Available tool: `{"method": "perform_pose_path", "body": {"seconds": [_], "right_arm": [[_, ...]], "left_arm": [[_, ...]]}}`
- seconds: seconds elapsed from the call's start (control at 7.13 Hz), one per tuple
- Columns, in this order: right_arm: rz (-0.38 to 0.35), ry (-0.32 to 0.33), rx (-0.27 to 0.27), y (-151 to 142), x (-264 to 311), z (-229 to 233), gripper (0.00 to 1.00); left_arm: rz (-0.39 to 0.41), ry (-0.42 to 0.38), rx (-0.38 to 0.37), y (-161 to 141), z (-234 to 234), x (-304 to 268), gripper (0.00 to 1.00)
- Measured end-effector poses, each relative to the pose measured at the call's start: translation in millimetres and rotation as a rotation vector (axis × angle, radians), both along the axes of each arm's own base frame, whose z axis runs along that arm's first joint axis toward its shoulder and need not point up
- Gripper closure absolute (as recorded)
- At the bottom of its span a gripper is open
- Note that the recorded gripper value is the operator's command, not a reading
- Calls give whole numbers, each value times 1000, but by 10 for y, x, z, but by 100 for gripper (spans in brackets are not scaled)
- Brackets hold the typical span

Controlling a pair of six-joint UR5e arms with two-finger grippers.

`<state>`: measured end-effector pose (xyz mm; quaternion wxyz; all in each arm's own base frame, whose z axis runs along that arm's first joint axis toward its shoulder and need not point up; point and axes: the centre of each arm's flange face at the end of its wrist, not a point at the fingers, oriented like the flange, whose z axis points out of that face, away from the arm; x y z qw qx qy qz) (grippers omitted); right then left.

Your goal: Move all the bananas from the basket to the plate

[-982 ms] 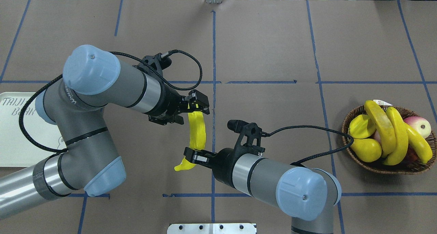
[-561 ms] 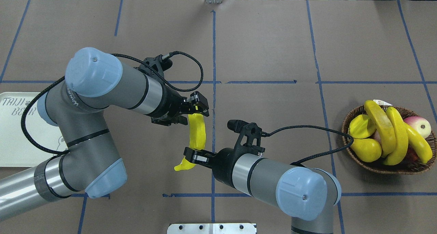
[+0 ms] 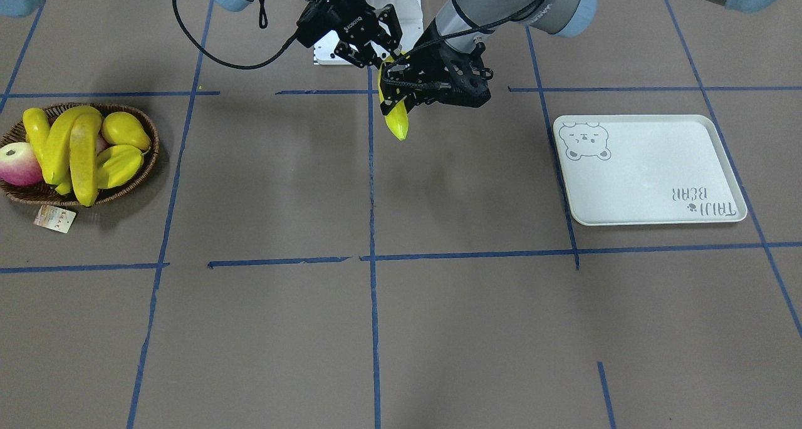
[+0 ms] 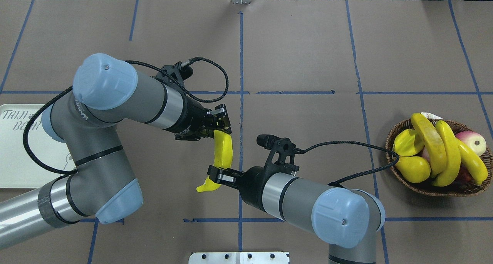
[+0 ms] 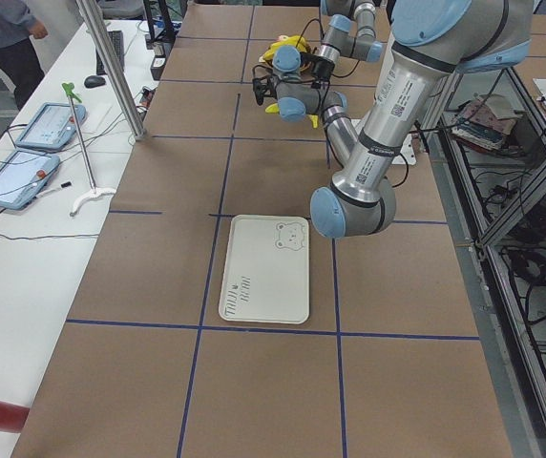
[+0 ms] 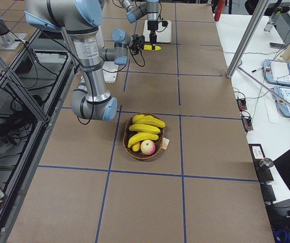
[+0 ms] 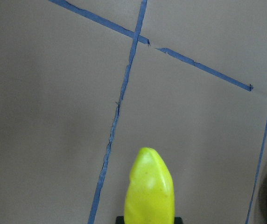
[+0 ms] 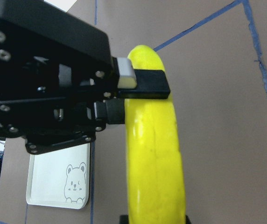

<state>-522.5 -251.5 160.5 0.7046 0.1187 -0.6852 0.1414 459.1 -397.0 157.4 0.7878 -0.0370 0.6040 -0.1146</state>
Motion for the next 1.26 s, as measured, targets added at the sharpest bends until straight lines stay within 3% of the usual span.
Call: {"method": "perform_pose_path", "body": {"seconds": [0.7, 1.26], "right_arm": [[7, 14, -5, -142, 110, -44, 0], [-102, 152, -67, -352, 788, 96, 0]], "left_arm": [[-19, -11, -2, -42, 64, -113, 100], [-150, -151, -61, -589, 895, -720, 100]]}}
